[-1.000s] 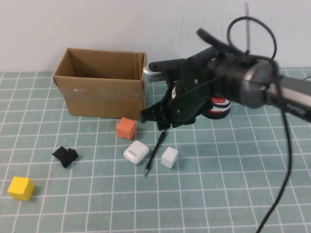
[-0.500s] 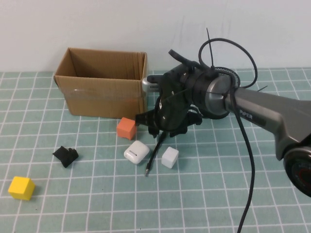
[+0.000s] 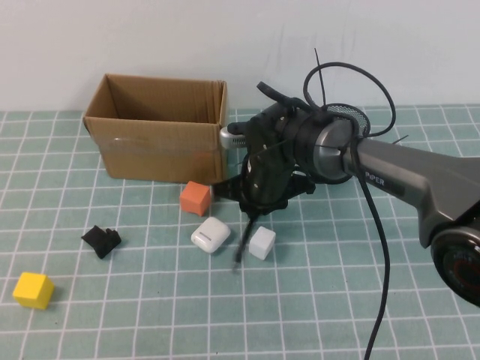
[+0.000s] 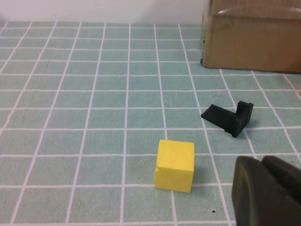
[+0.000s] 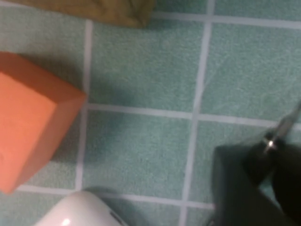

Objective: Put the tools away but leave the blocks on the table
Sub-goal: Pick up the long Screwdriver from the table, then place the long Screwdriver into the round holder

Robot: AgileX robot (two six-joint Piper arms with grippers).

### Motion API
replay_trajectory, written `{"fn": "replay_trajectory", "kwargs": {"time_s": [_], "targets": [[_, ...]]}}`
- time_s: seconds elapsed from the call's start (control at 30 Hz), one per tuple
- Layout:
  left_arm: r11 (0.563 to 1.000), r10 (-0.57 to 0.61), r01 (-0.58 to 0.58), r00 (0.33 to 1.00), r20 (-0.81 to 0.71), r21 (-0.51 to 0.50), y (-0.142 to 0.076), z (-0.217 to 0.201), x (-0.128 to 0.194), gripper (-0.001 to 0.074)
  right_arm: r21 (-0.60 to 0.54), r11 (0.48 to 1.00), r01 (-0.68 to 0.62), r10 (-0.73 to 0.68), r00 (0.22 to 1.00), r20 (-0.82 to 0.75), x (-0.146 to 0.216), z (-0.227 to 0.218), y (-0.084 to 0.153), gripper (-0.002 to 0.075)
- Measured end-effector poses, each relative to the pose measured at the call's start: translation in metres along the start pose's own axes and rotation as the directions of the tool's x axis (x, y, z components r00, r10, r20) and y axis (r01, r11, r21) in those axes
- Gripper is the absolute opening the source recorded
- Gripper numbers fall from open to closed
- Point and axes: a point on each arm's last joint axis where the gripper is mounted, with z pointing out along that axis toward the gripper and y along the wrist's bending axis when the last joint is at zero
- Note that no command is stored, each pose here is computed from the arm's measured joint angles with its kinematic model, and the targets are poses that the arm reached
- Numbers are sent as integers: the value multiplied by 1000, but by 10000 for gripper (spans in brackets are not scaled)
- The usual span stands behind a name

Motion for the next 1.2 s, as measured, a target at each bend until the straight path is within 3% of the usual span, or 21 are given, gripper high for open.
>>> {"fn": "replay_trajectory", "kwargs": {"time_s": [0.13,0.37,0.53,0.73,0.93,1.13,1.2], "targets": [[1000,0,0,1000,0,0,0,0,0,-3,14,999,41,-41,999,-1,0,0,-1,46],[1000,0,0,1000,0,0,0,0,0,-3,19,997,78,-78,997,0,3,-12,3,36],[1000,0,0,1000,0,0,0,0,0,-3,19,994,106,-107,990,90,-1,-77,3,36],[1000,0,0,1000,0,0,0,0,0,-3,24,984,177,-177,946,270,14,-173,-31,36],[1000,0,0,1000,0,0,0,0,0,-3,-77,970,229,-133,772,622,42,-212,-90,36],[1000,0,0,1000,0,0,0,0,0,-3,-125,954,273,-24,485,874,59,-195,-143,36],[1000,0,0,1000,0,0,0,0,0,-3,-125,954,271,-6,435,901,60,-184,-152,36]]}}
